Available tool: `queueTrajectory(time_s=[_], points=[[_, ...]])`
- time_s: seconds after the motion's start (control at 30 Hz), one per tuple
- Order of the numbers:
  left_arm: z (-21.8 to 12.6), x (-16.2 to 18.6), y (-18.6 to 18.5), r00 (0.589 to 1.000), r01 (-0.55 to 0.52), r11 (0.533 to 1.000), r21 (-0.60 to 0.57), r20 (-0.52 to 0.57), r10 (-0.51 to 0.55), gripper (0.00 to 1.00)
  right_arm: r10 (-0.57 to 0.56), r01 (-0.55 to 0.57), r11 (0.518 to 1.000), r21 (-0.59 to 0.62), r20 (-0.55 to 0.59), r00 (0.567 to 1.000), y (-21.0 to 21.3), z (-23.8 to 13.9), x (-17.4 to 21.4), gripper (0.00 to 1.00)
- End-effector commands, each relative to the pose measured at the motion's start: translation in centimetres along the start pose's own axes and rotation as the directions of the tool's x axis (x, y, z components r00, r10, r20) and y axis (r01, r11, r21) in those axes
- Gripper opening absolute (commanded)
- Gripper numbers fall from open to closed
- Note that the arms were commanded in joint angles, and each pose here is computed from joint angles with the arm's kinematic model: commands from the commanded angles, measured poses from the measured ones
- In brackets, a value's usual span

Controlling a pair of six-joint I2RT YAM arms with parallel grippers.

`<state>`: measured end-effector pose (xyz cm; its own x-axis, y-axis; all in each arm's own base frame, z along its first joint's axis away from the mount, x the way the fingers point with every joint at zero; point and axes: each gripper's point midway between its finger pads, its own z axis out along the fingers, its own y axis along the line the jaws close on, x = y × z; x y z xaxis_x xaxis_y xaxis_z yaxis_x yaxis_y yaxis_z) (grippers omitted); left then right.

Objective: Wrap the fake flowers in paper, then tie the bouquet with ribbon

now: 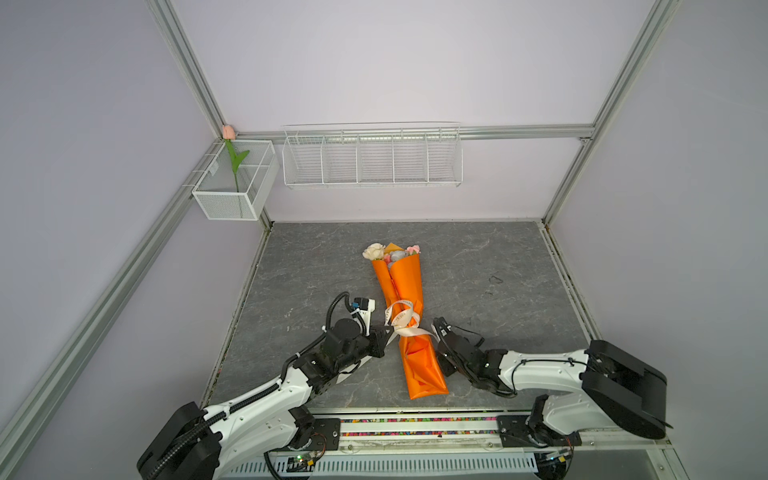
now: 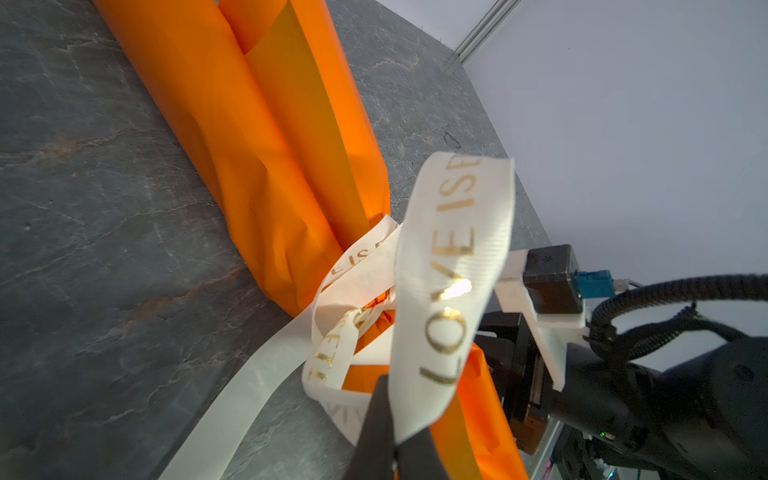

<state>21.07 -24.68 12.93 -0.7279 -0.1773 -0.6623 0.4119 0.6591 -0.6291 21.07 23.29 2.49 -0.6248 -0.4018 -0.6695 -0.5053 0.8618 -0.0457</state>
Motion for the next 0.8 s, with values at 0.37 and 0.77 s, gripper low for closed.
queueTrajectory(time_s=[0.37,0.77], points=[[-0.5,2.5,2.8,0.966,0.254,0.964,-0.080,-0.019,-0.256,0.50,-0.147,0.145,0.980,-0.136,-0.002,0.989,1.9,-3.3,-3.8,0.06],[-8.1,-1.1,4.1,0.976,0.175,0.962,-0.211,0.168,-0.140,0.90,-0.156,0.147,0.952,-0.269,-0.013,0.988,3.9,-4.9,-5.8,0.06]])
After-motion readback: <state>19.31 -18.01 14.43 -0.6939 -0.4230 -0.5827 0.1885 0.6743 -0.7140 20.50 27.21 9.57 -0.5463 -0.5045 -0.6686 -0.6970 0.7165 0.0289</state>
